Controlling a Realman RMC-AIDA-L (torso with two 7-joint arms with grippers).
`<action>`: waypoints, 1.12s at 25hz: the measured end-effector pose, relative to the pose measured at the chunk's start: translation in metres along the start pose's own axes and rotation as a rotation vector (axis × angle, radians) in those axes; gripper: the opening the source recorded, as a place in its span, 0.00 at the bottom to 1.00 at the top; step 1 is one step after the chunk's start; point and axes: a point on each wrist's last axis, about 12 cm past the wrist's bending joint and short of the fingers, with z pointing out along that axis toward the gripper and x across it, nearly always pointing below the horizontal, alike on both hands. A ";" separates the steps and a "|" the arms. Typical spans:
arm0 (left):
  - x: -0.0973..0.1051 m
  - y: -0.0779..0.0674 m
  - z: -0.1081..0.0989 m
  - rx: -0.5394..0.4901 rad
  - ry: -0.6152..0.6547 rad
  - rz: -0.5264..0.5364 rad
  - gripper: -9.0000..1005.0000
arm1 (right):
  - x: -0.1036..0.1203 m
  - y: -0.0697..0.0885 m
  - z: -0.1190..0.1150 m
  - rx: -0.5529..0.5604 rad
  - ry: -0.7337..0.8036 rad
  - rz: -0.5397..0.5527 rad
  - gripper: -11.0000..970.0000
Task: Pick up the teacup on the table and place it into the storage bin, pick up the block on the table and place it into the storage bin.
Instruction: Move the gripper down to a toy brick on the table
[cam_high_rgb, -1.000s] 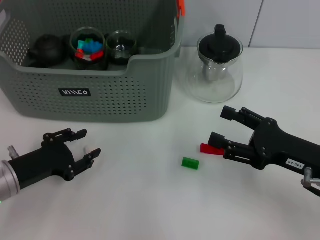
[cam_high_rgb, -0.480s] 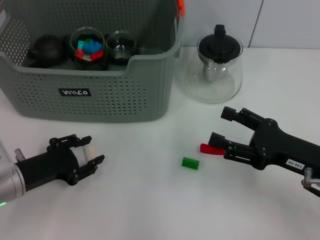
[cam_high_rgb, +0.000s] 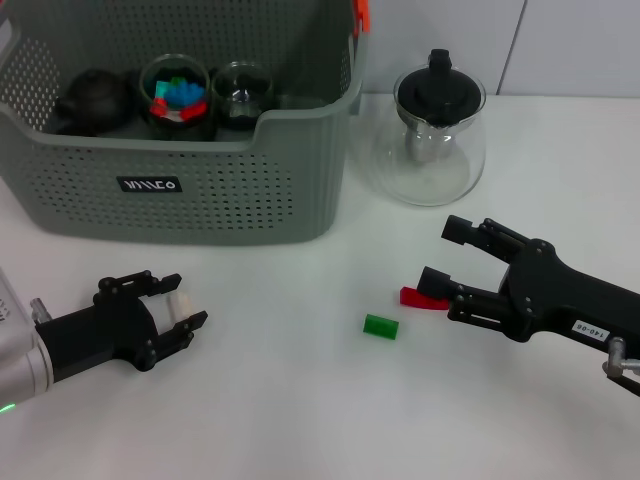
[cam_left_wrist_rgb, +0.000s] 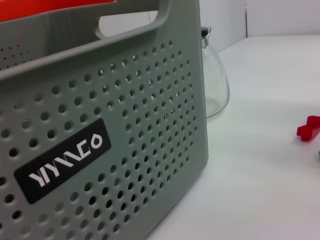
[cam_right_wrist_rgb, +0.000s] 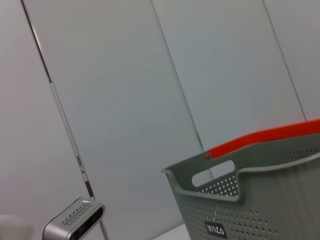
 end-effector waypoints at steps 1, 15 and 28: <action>0.000 0.000 0.000 0.000 0.000 0.000 0.56 | 0.000 0.000 0.000 0.000 0.000 0.000 0.97; 0.003 -0.005 -0.005 0.010 -0.006 -0.009 0.56 | 0.000 0.000 -0.001 0.001 0.000 0.000 0.97; 0.005 -0.009 -0.005 0.027 0.001 -0.025 0.59 | -0.001 -0.001 0.000 0.000 -0.002 -0.001 0.97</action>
